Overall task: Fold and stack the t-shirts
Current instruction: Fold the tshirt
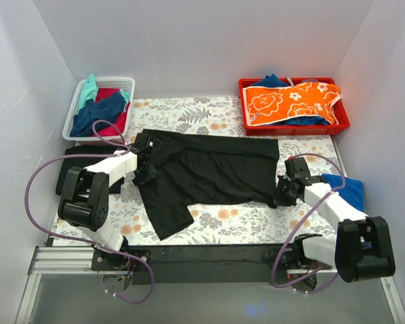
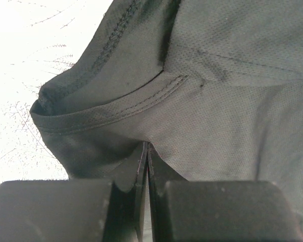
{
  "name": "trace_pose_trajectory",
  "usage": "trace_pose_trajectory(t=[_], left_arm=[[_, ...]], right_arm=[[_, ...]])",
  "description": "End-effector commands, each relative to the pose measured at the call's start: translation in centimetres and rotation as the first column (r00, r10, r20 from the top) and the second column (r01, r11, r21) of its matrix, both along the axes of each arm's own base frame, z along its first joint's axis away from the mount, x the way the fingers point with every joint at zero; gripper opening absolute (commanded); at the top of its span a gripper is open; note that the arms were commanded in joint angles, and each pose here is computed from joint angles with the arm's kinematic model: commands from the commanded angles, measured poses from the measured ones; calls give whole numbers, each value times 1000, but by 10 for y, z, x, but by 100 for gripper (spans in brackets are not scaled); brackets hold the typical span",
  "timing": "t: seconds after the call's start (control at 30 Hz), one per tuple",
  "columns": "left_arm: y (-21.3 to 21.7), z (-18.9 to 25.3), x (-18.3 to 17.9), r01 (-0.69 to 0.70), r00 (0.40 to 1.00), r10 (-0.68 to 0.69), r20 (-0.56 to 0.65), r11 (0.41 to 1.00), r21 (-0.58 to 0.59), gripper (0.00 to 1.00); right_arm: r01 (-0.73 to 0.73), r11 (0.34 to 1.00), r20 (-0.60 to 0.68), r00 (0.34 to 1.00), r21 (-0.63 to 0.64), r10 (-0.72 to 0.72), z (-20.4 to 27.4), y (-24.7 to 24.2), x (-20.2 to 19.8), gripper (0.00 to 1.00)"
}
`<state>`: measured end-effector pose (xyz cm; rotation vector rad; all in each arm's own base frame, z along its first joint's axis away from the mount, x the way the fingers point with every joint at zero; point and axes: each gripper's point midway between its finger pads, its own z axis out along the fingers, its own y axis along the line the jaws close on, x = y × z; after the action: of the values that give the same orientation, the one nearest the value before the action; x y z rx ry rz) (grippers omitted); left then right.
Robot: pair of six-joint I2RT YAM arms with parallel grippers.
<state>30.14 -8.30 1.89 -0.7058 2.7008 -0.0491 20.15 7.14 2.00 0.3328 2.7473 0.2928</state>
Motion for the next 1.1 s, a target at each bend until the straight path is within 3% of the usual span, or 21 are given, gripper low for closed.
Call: trace_pose_trajectory(t=[0.0,0.37,0.53,0.7,0.83,1.0,1.07], left_arm=[[16,-13,-10,-53,996,57,-72,997,60,0],[63,-8,-9,-153,984,162,-69,981,116,0],[61,-6,-6,-158,984,165,-66,983,99,0],[62,-4,-3,-150,986,157,-61,983,101,0],[62,-1,0,-136,988,142,-54,985,101,0],[63,12,4,-124,992,127,-22,987,105,0],[64,22,6,-130,991,131,-1,985,113,0]], right_arm=[[19,1000,-13,1000,-12,-19,-4,1,13,6],[-20,998,5,1000,-66,20,8,8,67,9],[-9,968,-181,983,-252,-38,0,-29,27,5],[-10,936,-243,967,-352,-81,6,-52,-7,1],[-6,939,-256,963,-343,-88,16,-51,-18,1],[28,970,-124,990,-243,-59,48,-32,3,1],[23,980,-91,995,-196,-42,57,-22,12,9]])
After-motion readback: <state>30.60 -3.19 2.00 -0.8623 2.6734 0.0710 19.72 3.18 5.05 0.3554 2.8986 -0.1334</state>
